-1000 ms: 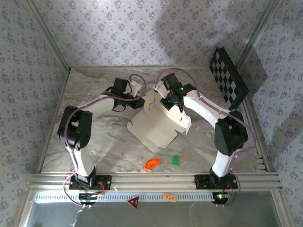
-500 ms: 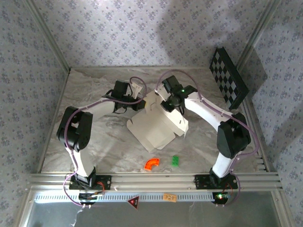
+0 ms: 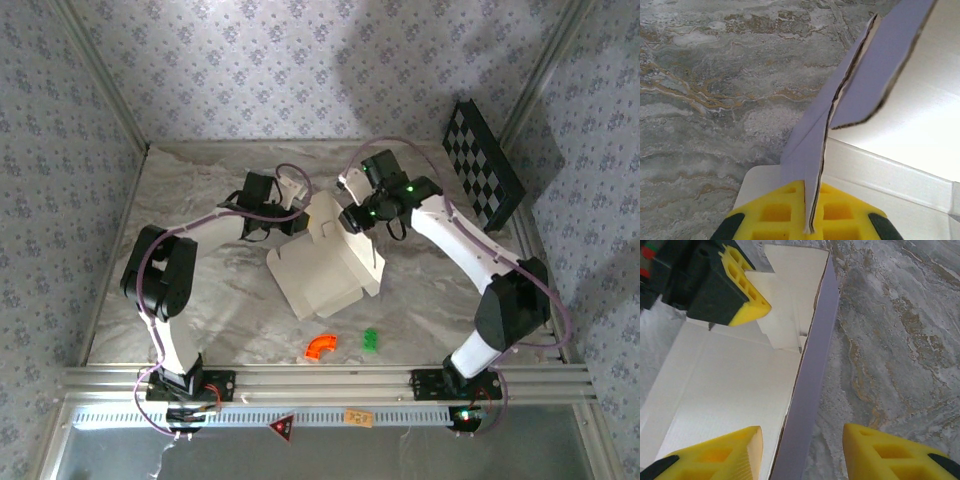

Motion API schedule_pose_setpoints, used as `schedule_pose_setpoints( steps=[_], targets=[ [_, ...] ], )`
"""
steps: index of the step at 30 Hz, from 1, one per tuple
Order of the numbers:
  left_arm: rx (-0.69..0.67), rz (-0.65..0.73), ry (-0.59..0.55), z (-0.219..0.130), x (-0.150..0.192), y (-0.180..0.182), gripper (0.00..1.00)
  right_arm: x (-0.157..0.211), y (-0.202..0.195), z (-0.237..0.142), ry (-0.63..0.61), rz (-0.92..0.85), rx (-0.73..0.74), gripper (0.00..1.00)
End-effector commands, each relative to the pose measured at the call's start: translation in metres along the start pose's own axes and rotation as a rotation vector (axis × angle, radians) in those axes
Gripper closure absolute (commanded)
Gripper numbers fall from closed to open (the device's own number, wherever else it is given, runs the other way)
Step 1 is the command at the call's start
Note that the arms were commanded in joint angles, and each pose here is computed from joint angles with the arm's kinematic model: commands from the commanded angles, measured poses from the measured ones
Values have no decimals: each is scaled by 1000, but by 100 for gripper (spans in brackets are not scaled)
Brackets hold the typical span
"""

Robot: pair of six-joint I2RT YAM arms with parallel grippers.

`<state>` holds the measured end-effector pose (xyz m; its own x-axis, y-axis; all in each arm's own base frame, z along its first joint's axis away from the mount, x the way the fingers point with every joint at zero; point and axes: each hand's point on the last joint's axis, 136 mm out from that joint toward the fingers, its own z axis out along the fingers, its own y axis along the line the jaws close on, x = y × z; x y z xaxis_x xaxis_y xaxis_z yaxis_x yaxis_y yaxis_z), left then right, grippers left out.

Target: Fold the paper box

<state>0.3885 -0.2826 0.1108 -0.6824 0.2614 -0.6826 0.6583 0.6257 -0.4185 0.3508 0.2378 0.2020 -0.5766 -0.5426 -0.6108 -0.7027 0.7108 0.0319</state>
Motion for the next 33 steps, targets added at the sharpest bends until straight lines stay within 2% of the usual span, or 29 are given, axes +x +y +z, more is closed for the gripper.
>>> schedule_pose_setpoints(
  steps=[1,11,24,33],
  targets=[
    [-70,-78,199,7,63,5,95,-13,6,-16,-72,48,-61,52],
    [-95,-36,206,9,61,-1,95,-24,-8,-29,-192,188,-107,53],
    [-105,-30,202,8,60,-4,95,23,6,22,-43,251,-159,59],
    [-159,-25,185,-4,59,0,95,22,6,46,-7,246,-158,64]
  ],
)
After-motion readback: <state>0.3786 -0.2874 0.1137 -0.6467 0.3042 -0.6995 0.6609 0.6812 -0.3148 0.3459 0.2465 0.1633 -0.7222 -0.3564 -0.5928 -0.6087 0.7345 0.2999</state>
